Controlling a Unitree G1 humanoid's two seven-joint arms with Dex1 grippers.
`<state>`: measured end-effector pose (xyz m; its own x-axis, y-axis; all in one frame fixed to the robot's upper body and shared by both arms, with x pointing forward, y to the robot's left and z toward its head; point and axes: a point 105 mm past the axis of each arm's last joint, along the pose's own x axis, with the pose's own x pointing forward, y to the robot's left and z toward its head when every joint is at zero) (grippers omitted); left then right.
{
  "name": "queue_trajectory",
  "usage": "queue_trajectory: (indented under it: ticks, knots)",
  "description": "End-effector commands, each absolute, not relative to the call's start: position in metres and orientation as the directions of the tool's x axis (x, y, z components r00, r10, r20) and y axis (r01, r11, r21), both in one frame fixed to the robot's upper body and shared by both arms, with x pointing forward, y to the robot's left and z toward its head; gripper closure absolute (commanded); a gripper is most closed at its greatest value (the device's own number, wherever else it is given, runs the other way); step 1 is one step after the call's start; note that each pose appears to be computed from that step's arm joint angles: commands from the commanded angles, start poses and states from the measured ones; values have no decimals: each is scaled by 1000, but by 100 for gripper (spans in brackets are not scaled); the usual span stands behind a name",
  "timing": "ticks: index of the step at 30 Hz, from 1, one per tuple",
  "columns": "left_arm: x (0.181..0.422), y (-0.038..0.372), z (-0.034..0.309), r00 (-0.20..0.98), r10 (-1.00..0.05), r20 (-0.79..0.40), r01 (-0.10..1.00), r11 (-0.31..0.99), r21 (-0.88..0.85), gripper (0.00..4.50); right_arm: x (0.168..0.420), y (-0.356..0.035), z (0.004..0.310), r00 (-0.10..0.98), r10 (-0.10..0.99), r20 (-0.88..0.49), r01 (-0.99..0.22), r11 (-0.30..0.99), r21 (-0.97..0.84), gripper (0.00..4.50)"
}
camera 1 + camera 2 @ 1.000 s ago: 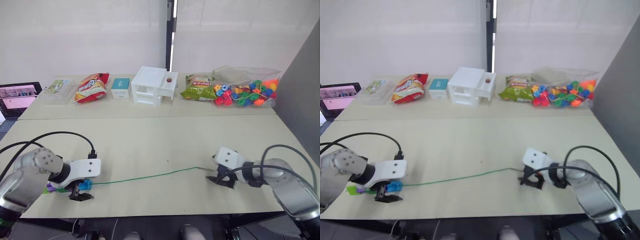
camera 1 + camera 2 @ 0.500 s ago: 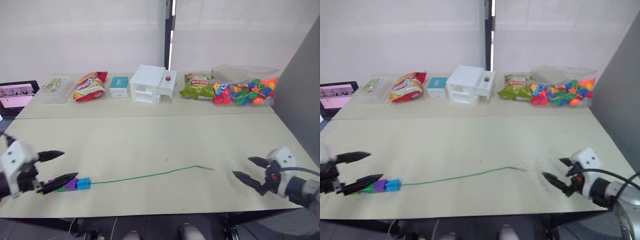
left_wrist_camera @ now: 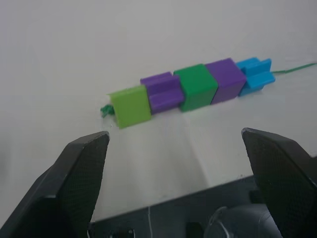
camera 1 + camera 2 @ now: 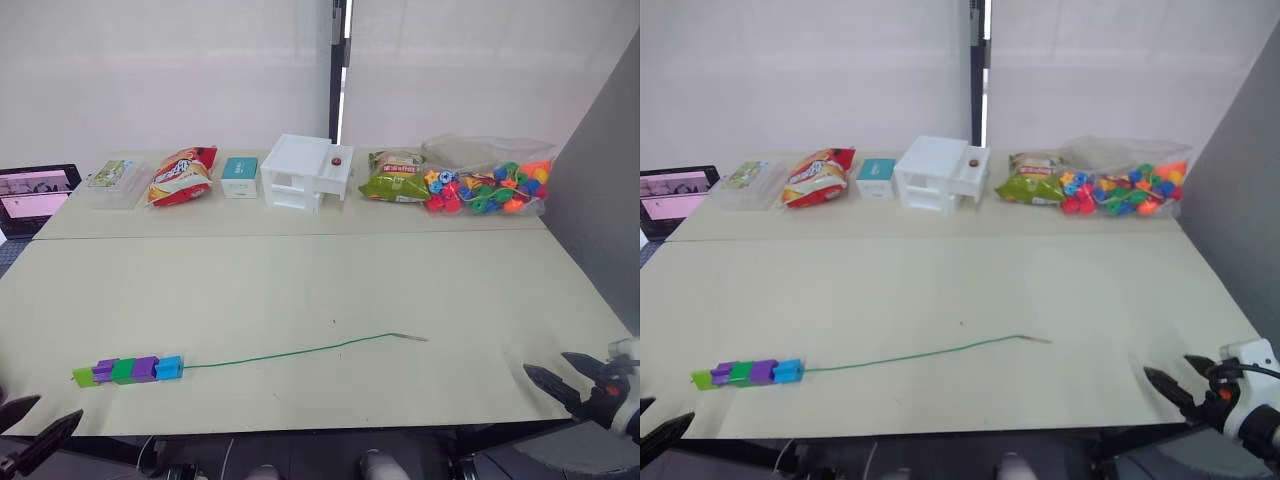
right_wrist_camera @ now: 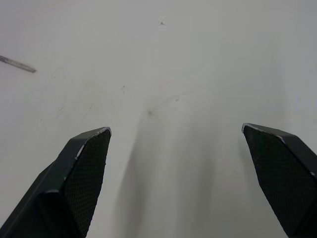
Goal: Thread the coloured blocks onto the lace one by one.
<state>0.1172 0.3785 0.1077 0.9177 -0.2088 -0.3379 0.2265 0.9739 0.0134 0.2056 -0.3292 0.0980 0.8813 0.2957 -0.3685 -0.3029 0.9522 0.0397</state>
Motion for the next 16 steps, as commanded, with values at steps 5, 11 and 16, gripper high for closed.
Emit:
queue_trajectory:
  ticks: [5,11,16]
  knots:
    - [130,374,111,925,-222,-309,249,967,49,0,206,-320,100,865,344,-366,-364,931,16,3]
    - [142,368,111,919,-257,-300,281,959,41,0,204,-317,99,863,343,-371,-365,931,14,3]
    - [148,360,107,911,-274,-307,302,952,45,0,202,-315,100,866,340,-366,-359,933,18,3]
